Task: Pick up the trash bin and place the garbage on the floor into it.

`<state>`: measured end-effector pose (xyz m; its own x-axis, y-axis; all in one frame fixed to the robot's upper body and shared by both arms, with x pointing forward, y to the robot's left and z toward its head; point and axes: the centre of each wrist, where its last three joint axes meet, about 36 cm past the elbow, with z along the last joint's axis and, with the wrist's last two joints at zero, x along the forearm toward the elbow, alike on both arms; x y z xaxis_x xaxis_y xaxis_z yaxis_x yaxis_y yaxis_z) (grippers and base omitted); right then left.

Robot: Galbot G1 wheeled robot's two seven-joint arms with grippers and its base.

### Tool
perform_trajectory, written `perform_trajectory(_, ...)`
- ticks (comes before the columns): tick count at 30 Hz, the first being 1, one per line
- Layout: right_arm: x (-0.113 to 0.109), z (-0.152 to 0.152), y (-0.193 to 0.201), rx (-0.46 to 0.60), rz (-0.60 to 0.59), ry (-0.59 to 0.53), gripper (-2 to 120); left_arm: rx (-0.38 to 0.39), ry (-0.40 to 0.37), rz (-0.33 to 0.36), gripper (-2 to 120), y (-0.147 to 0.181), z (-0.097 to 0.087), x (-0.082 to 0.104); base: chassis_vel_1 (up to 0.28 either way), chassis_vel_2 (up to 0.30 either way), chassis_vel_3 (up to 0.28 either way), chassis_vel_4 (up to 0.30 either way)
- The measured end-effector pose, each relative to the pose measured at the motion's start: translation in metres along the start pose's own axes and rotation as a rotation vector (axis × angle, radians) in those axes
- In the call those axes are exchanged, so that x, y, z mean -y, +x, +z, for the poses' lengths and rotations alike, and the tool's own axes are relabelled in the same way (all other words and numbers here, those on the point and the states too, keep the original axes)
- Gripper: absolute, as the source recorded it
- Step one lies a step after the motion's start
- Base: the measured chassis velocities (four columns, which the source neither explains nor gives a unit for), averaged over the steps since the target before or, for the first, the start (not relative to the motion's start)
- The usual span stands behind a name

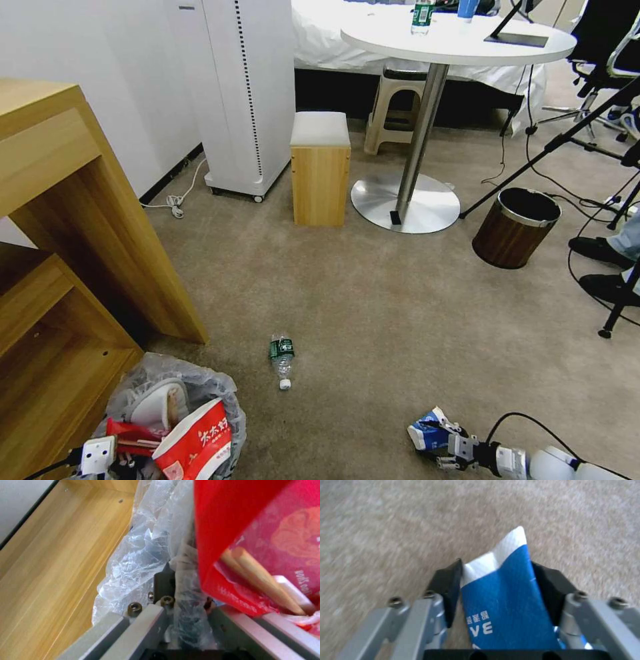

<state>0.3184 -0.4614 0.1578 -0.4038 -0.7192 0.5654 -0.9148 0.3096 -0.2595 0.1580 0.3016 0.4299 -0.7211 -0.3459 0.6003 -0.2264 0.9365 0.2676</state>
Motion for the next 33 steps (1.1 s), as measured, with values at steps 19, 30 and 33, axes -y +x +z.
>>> perform_trajectory(19, 0.016, -0.028, -0.013, 0.087, 0.063, -0.032, 0, 0.013, -0.001, -0.007, 0, 0.002, -0.002, 0.001, 0.000, 0.000, 0.000, 0.000)
perform_trajectory(30, 0.062, -0.100, -0.028, 0.317, 0.136, -0.037, 0, 0.019, 0.002, -0.007, 0, 0.010, -0.011, -0.001, 0.000, 0.000, 0.000, 0.000)
perform_trajectory(33, 0.106, -0.166, -0.051, 0.515, 0.165, -0.011, 0, 0.018, 0.011, -0.012, 0, 0.011, -0.014, -0.003, 0.000, 0.000, 0.000, 0.000)
